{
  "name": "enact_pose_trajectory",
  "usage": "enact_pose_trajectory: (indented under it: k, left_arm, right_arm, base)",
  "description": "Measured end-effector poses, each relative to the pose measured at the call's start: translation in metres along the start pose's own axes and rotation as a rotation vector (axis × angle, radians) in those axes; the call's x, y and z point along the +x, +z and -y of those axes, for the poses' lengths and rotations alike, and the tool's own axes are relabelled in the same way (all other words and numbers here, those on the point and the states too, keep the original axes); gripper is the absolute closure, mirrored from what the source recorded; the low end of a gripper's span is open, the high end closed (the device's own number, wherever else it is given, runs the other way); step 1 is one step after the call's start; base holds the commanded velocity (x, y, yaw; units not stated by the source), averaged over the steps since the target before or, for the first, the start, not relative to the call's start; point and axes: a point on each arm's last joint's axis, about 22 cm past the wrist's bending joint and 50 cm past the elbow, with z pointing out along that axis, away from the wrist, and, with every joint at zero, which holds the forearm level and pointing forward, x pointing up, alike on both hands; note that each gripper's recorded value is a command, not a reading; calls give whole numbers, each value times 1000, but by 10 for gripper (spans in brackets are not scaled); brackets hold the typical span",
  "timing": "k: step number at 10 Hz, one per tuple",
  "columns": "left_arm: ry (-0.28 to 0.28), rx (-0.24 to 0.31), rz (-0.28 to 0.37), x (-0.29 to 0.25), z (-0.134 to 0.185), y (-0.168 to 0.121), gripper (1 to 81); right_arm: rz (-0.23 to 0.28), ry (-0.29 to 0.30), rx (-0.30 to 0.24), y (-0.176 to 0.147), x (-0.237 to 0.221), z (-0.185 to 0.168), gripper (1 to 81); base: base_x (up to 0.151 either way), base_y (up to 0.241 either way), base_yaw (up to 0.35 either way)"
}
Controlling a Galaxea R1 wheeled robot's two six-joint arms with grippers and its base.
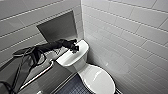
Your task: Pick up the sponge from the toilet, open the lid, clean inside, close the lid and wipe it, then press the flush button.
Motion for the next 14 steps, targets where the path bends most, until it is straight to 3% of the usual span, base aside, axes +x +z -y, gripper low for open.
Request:
enact_pose_trajectory:
  k: [2, 4, 5, 7, 9, 12, 14]
  left_arm:
    - [76, -96, 50, -35, -25, -28, 811]
    - [110, -136, 80, -74, -14, -72, 811]
    - [96, -129, 97, -106, 9, -94, 811]
    - [26, -91, 197, -221, 59, -131, 811]
    - [-8, -87, 236, -315, 72, -157, 811]
    - [-68, -102, 313, -469, 73, -164, 811]
    - [-85, -103, 323, -551, 75, -157, 811]
  right_arm:
    - [-23, -11, -22, -11, 21, -16, 811]
    - [-47, -25, -27, -15, 43, -17, 811]
    - [-60, -36, -24, -16, 52, -14, 811]
    - [-116, -75, -19, -21, 84, -7, 811]
    - [-195, -123, -22, -32, 125, -2, 811]
    - [-293, -187, -12, -47, 169, 13, 811]
    - [-357, -227, -8, -59, 195, 23, 811]
  base:
    - [0, 0, 0]
    - [0, 0, 0]
    - [0, 0, 0]
    - [0, 0, 0]
    - [0, 0, 0]
    - [0, 0, 0]
    - [0, 0, 0]
